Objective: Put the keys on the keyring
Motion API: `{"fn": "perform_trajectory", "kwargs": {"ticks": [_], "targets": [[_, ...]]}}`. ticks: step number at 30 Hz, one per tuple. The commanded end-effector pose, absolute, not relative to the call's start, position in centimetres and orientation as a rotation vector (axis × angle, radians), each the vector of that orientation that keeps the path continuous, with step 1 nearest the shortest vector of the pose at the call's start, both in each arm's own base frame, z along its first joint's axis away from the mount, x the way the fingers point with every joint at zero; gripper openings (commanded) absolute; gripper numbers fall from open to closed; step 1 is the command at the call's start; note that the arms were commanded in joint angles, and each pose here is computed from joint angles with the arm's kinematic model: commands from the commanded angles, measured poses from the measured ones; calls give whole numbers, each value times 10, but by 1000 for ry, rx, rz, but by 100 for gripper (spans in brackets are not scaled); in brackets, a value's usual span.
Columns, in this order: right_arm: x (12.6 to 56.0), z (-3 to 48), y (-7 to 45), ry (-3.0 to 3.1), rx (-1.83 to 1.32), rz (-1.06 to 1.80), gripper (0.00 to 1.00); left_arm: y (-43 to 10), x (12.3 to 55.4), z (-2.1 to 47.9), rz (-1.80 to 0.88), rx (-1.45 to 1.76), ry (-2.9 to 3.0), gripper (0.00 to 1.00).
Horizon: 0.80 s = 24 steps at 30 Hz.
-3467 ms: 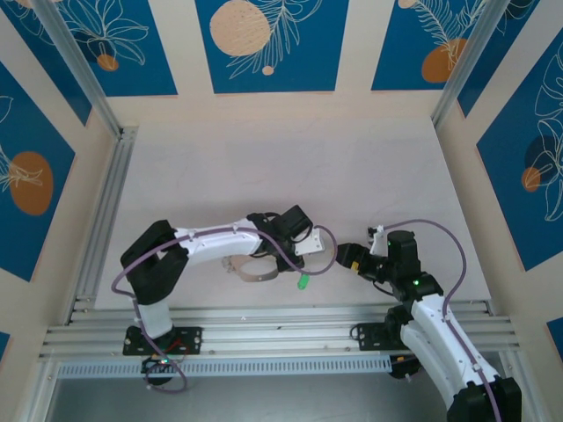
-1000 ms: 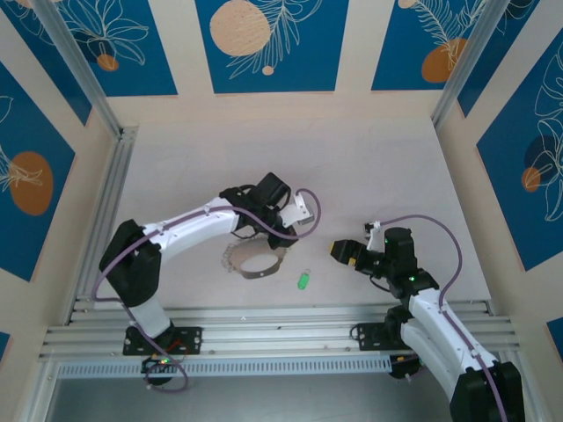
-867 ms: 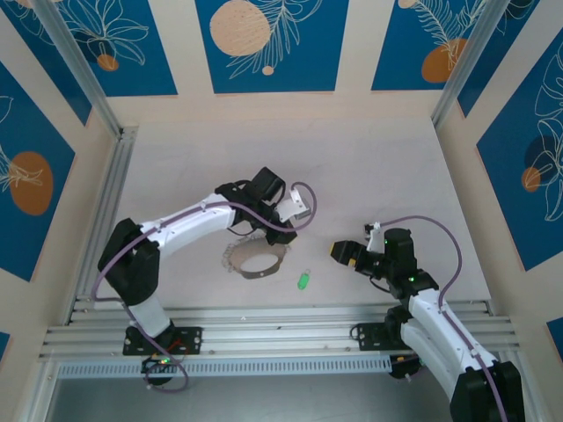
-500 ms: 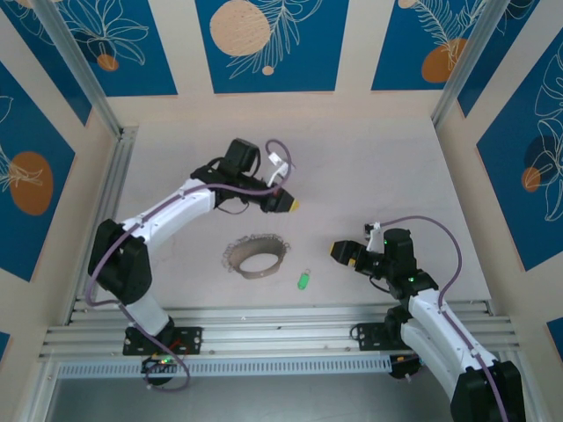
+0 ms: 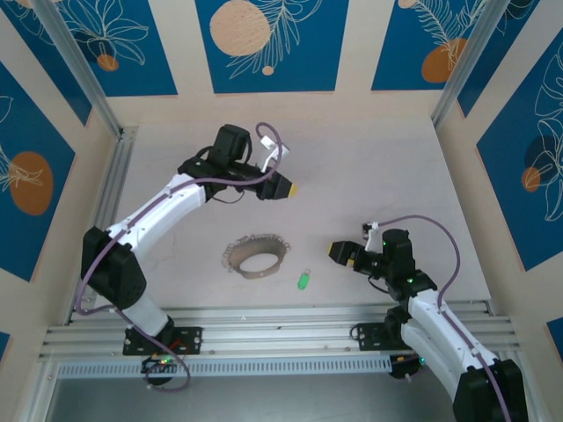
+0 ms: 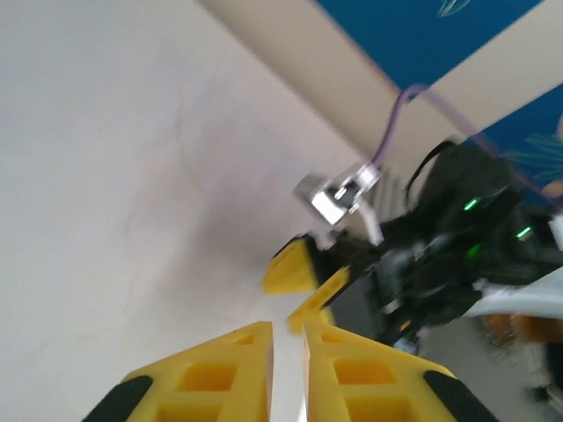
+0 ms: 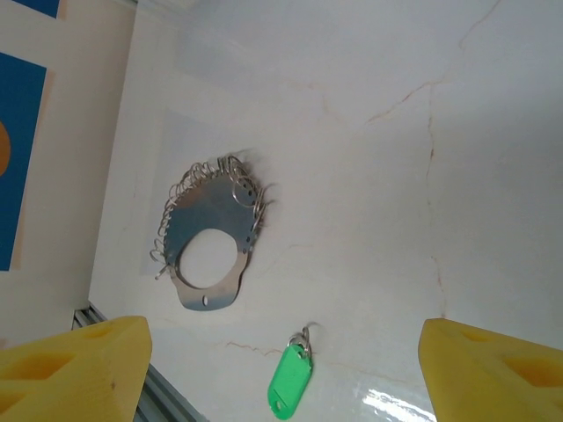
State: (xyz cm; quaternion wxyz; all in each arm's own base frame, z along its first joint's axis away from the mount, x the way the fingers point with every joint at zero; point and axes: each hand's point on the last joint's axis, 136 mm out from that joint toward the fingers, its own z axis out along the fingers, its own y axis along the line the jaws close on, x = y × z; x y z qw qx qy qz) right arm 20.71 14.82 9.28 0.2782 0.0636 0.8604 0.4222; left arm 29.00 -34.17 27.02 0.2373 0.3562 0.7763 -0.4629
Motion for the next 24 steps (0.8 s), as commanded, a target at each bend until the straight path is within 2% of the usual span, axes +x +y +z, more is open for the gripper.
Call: {"fn": "perform_trajectory", "kwargs": {"ticks": [1,7,9,14,24], "targets": [[204,87,151,2313,154,1114,81,-325,269,215,-1014,1199,2227,23],[194,64,150,2354,230,1102,81,-324,251,166,-881,1399,2292,37],[194,61,148,2354,249,1088,82,-328,248,153,-818,1452,2299,39],[197,55,139,2338,340,1041,93,-339,235,121,-694,1594,2327,37],[197,42,123,2305,460,995,94,-346,231,81,-529,1685,2369,30]]}}
